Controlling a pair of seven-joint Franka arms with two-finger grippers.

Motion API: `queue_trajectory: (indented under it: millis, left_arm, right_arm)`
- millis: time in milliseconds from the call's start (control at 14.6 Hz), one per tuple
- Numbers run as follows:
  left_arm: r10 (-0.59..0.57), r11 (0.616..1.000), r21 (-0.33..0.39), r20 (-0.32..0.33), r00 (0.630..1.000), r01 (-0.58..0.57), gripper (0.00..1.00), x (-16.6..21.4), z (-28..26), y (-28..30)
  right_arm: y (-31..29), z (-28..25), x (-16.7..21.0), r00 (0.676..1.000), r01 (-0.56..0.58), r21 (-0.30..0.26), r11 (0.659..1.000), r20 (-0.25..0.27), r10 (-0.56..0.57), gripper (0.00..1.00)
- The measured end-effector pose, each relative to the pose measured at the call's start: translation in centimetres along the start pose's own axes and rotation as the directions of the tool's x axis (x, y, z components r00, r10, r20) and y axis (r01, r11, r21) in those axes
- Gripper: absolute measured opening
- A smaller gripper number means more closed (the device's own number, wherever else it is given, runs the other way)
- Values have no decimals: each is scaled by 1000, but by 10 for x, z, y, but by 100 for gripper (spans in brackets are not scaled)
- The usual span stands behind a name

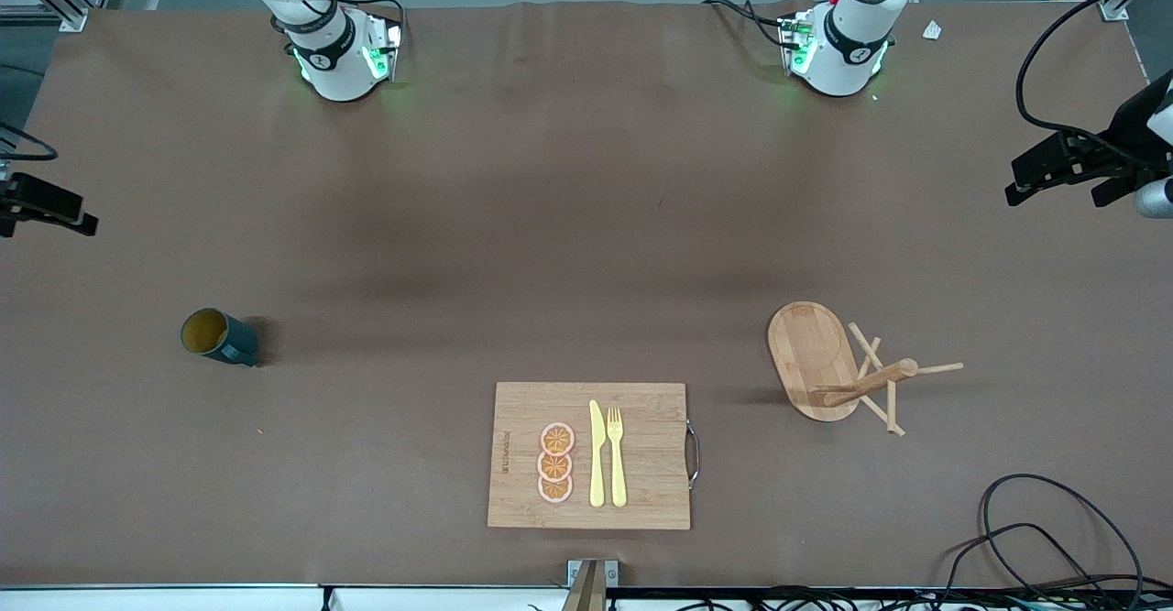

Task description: Transfer cup from left to right arm and place

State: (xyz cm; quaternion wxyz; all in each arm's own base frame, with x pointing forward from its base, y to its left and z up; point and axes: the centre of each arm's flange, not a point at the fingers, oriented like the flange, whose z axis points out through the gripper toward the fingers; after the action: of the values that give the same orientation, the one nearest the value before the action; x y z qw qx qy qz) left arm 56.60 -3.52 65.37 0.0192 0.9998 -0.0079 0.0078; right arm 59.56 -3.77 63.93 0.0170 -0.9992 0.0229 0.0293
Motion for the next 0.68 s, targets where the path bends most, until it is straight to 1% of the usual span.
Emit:
queue_trajectory:
  millis: [137, 342, 547, 684]
  left_arm:
    - [0, 1000, 0, 0, 1000, 0, 100, 0, 0, 0]
    - [0, 1000, 0, -1, 1000, 0, 100, 0, 0, 0]
    - [0, 1000, 0, -7, 1000, 0, 100, 1, -1, 0]
    - [0, 1000, -1, -16, 1000, 0, 100, 2, -1, 0]
  right_arm:
    - [-26, -3, -2, 1000, -20, -2, 1000, -5, 20, 100]
    - [-39, -11, -8, 1000, -21, -6, 1000, -19, 21, 100]
    - [-61, -16, -14, 996, -86, -7, 996, -28, 86, 100]
    - [-82, -17, -17, 995, -97, -10, 995, -31, 97, 100]
